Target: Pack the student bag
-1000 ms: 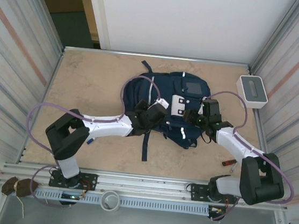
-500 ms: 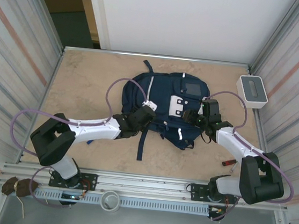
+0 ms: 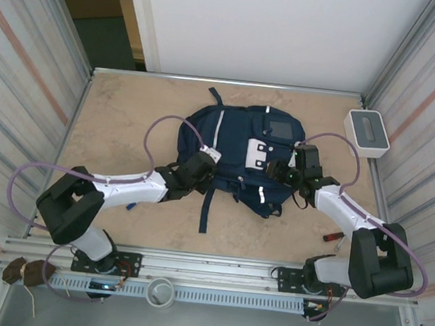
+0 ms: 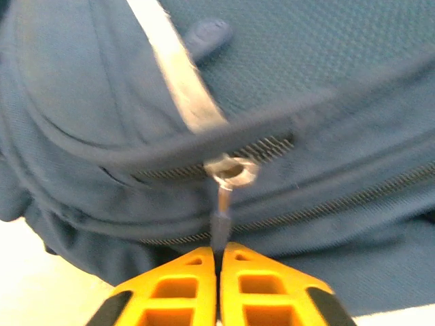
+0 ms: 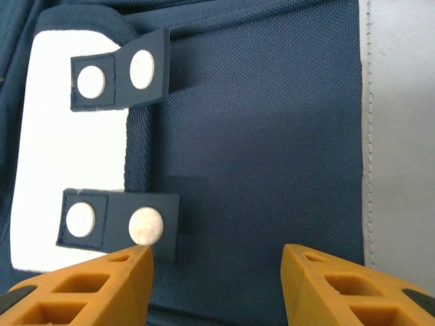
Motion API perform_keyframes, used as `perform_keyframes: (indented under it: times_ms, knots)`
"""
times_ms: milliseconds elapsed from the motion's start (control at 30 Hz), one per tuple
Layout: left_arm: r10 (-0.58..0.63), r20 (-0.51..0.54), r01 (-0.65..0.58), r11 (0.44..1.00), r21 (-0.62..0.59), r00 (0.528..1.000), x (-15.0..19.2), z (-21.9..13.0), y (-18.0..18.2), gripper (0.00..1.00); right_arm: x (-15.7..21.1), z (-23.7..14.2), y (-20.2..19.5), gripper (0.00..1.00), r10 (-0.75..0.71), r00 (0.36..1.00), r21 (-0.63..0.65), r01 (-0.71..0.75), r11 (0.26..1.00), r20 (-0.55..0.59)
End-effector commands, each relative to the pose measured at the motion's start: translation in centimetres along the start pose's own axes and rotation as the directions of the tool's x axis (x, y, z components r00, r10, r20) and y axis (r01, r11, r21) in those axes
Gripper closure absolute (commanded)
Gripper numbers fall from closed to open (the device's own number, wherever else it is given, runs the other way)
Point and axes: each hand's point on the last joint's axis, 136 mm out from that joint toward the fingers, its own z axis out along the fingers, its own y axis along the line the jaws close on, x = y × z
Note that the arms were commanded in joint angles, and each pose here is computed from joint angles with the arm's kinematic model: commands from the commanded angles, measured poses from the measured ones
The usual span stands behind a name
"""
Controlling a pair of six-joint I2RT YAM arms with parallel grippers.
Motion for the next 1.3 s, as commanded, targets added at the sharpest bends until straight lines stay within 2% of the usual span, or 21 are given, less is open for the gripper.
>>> perform_keyframes:
  times_ms: [0, 300, 467, 633, 867, 933, 1067, 1167, 1267]
  knots:
    - [-0.002, 0.068, -0.003, 0.996, 0.086, 0.998, -1.0, -0.8, -0.6, 0.99, -0.9, -1.7, 1.2, 0.48, -0.049, 0.999, -0.026, 0.049, 0.998, 0.02]
    - [-0.037, 0.171, -0.006, 0.97, 0.244, 0.985, -1.2, -2.6, -0.3, 1.0, -0.4, -3.5, 7.9, 0.45, -0.141, 0.989, -0.192, 0.148, 0.97, 0.046]
    - [-0.018, 0.167, -0.022, 0.973, 0.231, 0.986, -0.9, -2.8, 0.4, 1.0, -0.2, -2.7, 11.6, 0.43, -0.15, 0.988, -0.282, 0.15, 0.948, 0.02]
    - [-0.023, 0.17, -0.017, 0.974, 0.226, 0.985, -1.1, -3.0, 0.7, 0.96, -0.4, -0.8, 13.1, 0.43, -0.15, 0.989, -0.242, 0.145, 0.959, 0.0]
    - [-0.019, 0.135, -0.01, 0.977, 0.212, 0.991, -0.5, -1.9, 0.8, 0.97, -0.4, 2.6, 12.6, 0.45, -0.103, 0.994, -0.149, 0.095, 0.984, -0.045]
    - [-0.023, 0.13, -0.006, 0.976, 0.218, 0.991, -0.3, -1.7, 0.6, 0.97, -0.3, 3.3, 12.8, 0.46, -0.104, 0.993, -0.156, 0.094, 0.983, -0.057]
    - [-0.027, 0.12, -0.001, 0.974, 0.227, 0.992, 0.0, -1.2, 0.3, 0.96, 0.1, 4.4, 13.4, 0.56, -0.1, 0.991, -0.175, 0.084, 0.981, -0.084]
    - [-0.022, 0.108, -0.004, 0.973, 0.231, 0.994, 0.2, -0.8, 0.1, 0.92, 0.2, 4.5, 13.6, 0.74, -0.093, 0.992, -0.182, 0.077, 0.98, -0.084]
    - [-0.018, 0.098, -0.006, 0.972, 0.233, 0.995, 0.2, -0.3, 0.0, 0.88, 0.0, 4.3, 13.9, 0.87, -0.092, 0.993, -0.196, 0.075, 0.978, -0.079]
